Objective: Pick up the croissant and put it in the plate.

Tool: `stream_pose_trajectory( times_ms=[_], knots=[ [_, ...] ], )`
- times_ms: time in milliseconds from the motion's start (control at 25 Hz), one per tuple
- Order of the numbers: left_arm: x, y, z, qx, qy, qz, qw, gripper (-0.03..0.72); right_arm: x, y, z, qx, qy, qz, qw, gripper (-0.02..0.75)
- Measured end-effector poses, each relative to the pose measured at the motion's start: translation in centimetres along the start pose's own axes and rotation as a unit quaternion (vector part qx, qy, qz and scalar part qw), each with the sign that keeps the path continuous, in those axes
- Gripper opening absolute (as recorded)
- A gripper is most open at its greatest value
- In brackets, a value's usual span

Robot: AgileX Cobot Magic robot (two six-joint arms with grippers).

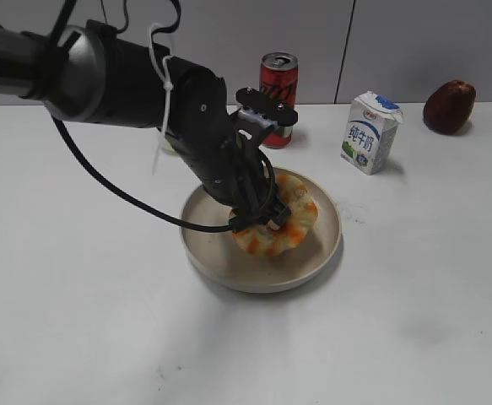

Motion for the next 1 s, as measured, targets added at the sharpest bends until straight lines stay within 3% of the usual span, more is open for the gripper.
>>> stream_pose_trajectory(
  times_ms=[80, 160, 520, 720, 840, 1000],
  knots=[
    [-0.1, -0.2, -0.1, -0.009, 0.004, -0.005, 1.0, 0.587, 0.0, 0.0, 0.0, 0.0, 0.0, 0.0, 1.0, 0.572],
    [-0.6, -0.3, 0.0, -0.025, 0.01, -0.012, 1.0, 0.636, 0.0, 0.0, 0.0, 0.0, 0.0, 0.0, 1.0, 0.572],
    [-5.7, 0.3, 3.0, -0.069, 0.008, -0.015, 0.997, 0.586, 0.0, 0.0, 0.0, 0.0, 0.0, 0.0, 1.0, 0.572],
    [-9.5, 3.1, 6.3, -0.117, 0.012, 0.022, 0.993, 0.578, 0.0, 0.0, 0.0, 0.0, 0.0, 0.0, 1.0, 0.572],
    [-11.7, 6.4, 8.7, -0.161, 0.024, 0.07, 0.984, 0.577, 0.0, 0.0, 0.0, 0.0, 0.0, 0.0, 1.0, 0.572],
    [-14.2, 11.2, 11.4, -0.231, 0.051, 0.132, 0.963, 0.577, 0.0, 0.0, 0.0, 0.0, 0.0, 0.0, 1.0, 0.572]
  ],
)
Point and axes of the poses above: a point on each arm's last joint axis where the gripper is mounted, x pointing out along that axis toward the gripper, z along the wrist's bending axis when the last joint is at zero, y = z × x, the point moved 3 cm from there along x, pointing out along that axis toward the gripper, and after that the axes turned 15 degrees about x, right-handed, at the moved point
